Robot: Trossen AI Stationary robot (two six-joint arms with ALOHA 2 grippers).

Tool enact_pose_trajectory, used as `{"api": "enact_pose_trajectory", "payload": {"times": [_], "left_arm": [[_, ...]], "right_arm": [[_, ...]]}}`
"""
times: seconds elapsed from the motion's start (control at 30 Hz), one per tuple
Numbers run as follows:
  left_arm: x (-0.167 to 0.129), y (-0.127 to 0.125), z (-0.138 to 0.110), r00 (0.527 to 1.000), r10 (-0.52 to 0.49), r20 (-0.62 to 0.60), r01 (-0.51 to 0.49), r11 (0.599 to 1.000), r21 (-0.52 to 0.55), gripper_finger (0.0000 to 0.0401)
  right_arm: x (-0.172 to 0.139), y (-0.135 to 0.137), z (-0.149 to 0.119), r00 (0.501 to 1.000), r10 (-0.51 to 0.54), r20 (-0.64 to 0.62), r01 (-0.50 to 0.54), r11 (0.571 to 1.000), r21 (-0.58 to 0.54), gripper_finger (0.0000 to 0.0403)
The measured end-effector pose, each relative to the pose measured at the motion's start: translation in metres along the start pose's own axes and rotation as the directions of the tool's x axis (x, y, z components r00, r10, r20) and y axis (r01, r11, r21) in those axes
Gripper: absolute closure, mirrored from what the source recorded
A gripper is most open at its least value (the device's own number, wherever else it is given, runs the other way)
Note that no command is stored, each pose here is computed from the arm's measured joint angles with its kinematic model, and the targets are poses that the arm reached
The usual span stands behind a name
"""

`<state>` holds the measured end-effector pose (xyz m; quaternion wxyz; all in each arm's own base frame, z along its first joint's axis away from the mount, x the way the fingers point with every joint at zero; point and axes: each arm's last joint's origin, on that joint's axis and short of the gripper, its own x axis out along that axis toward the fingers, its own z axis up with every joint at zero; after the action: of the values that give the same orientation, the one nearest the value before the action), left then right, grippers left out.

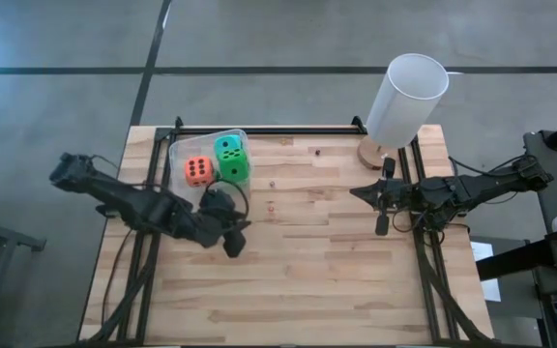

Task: Pick & Place Dice
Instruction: Put the small pink dice into the transparent bin

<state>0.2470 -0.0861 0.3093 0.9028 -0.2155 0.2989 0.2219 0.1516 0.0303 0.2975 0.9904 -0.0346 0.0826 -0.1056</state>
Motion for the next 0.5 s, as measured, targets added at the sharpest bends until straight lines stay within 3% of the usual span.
{"api": "enact_pose_trajectory", "payload": {"times": [0.23, 0.5], "left_arm": [[0.003, -0.011, -0.012, 1.0, -0.016, -0.025, 0.014, 0.998, -0.056, 0.0277], [-0.001, -0.011, -0.012, 0.999, -0.026, -0.019, 0.025, 0.999, -0.037, 0.0279]], "right_arm": [[0.0, 0.0, 0.0, 1.0, 0.004, -0.001, -0.004, 1.0, 0.008, 0.0394], [0.013, 0.007, -0.007, 0.998, 0.006, -0.061, -0.006, 1.0, -0.001, 0.0394]]}}
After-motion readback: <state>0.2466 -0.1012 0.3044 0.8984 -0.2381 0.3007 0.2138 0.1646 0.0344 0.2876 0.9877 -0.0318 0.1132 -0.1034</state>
